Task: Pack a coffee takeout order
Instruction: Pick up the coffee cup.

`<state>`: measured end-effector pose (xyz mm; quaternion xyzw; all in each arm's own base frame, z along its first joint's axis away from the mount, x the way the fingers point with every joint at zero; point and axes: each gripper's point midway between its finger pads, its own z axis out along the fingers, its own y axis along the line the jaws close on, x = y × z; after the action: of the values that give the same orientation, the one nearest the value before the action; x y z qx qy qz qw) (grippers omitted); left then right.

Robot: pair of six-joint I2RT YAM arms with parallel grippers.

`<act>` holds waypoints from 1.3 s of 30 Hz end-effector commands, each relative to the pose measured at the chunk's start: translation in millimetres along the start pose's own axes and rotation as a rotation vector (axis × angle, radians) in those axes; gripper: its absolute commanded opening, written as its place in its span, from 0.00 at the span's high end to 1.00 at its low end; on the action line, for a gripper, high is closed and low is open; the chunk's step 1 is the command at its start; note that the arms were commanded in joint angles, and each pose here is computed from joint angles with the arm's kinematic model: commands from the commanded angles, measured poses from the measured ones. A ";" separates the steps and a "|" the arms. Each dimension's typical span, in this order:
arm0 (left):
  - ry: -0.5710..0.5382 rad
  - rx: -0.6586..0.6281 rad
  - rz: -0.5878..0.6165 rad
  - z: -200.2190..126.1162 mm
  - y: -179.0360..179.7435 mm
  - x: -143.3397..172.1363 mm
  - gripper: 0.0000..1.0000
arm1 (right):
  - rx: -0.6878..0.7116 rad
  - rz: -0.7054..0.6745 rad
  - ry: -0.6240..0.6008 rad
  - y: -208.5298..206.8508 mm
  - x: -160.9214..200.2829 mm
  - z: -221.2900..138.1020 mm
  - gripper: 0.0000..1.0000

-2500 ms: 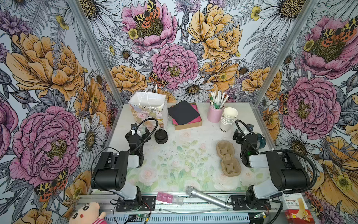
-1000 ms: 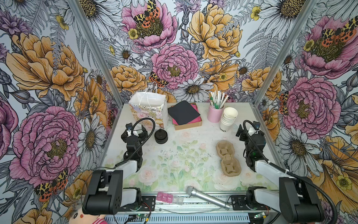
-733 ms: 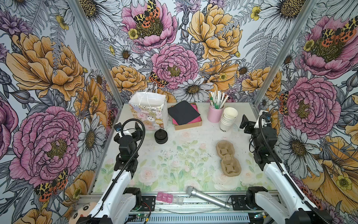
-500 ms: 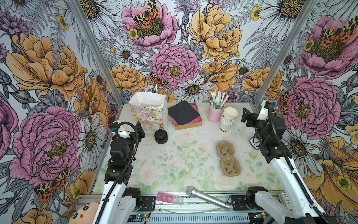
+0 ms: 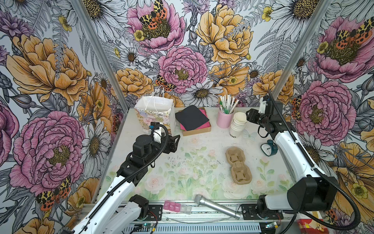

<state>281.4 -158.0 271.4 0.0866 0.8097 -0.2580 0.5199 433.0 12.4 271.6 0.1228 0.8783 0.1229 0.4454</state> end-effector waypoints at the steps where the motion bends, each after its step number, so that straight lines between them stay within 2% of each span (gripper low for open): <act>1: 0.010 0.059 0.047 6.5 -19.0 -5.0 0.01 | 0.023 0.079 0.084 -11.4 3.9 8.1 0.50; 10: 0.035 0.117 0.049 27.9 -38.6 4.1 0.01 | 0.026 0.107 0.149 -18.4 0.9 36.7 0.62; 13: 0.037 0.114 0.047 31.3 -39.8 6.3 0.01 | 0.017 0.112 0.164 -17.8 2.2 43.8 0.68; 27: 0.054 0.103 0.043 40.6 -39.2 13.8 0.01 | 0.047 0.120 0.217 -25.5 14.1 68.9 0.83; 34: 0.040 0.088 0.047 40.1 -37.1 13.7 0.01 | 0.043 0.127 0.221 -24.3 13.7 73.1 0.99; 39: 0.041 0.088 0.045 41.6 -36.7 15.3 0.01 | 0.040 0.130 0.212 -22.1 10.7 70.8 1.00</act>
<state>290.2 -211.8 248.5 0.1395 0.8141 -0.2785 0.4901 472.4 -0.3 201.7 0.1768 0.9197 0.1400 0.3213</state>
